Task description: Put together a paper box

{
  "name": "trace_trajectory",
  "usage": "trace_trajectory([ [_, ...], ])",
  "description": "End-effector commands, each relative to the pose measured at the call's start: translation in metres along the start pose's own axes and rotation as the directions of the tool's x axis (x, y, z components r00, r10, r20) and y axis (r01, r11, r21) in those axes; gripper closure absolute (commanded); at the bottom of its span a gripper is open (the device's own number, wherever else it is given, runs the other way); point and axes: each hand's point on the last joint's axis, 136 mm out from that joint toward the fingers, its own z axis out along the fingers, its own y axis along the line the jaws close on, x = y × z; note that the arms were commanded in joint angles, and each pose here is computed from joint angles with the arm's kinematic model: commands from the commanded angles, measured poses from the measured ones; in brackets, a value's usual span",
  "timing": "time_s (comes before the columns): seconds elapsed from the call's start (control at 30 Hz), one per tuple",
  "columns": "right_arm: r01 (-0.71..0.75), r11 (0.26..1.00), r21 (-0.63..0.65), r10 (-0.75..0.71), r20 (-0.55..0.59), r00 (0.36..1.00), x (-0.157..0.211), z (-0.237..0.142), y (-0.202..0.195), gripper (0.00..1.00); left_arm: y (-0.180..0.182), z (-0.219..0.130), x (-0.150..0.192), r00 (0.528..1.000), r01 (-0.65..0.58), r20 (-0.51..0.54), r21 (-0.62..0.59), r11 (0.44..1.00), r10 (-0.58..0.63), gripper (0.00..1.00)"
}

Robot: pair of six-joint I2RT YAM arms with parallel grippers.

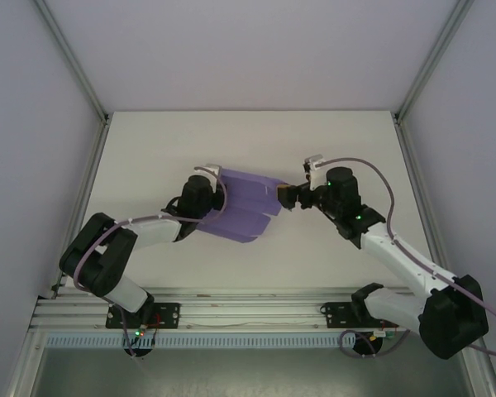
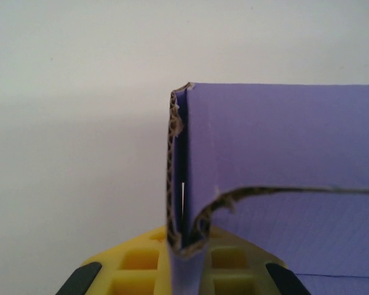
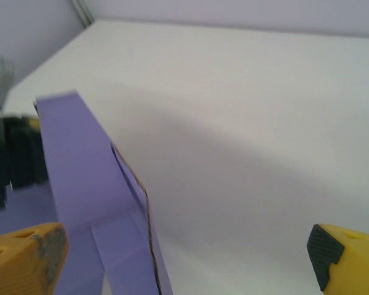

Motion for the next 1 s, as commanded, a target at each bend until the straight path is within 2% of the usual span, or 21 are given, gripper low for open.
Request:
trace_trajectory([
  [0.0, -0.060, 0.997, 0.045, 0.056, 0.095, 0.994, -0.033, -0.004, -0.005, 0.00, 0.014, -0.009, -0.003, 1.000, 0.024, 0.010, -0.088, 0.996, -0.023, 1.00],
  [0.1, -0.053, 0.995, 0.081, 0.049, 0.052, 0.997, -0.026, 0.007, -0.012, 0.00, 0.012, -0.011, -0.006, 0.999, 0.041, 0.018, -0.076, 0.996, -0.039, 1.00],
  [0.33, -0.027, 1.000, 0.015, 0.027, -0.031, 0.999, -0.005, 0.039, 0.000, 0.00, 0.006, -0.014, -0.009, 0.999, 0.051, 0.020, -0.058, 0.997, -0.050, 1.00],
  [0.57, -0.027, 1.000, 0.003, 0.027, -0.026, 0.999, -0.007, 0.072, 0.010, 0.00, 0.001, -0.015, -0.005, 1.000, 0.027, 0.011, -0.049, 0.998, -0.027, 1.00],
  [0.7, -0.033, 0.998, 0.047, 0.033, 0.005, 0.999, -0.008, 0.084, 0.010, 0.00, -0.001, -0.017, -0.006, 1.000, 0.026, 0.016, -0.055, 0.998, -0.025, 1.00],
  [0.8, -0.041, 0.991, 0.129, 0.033, 0.062, 0.998, -0.013, 0.088, 0.006, 0.00, -0.001, -0.019, -0.009, 0.999, 0.033, 0.028, -0.063, 0.997, -0.031, 1.00],
  [0.97, -0.136, 0.959, 0.250, 0.097, 0.165, 0.982, -0.017, 0.087, -0.006, 0.00, 0.006, -0.024, -0.014, 0.996, 0.068, 0.057, -0.102, 0.992, -0.063, 1.00],
])
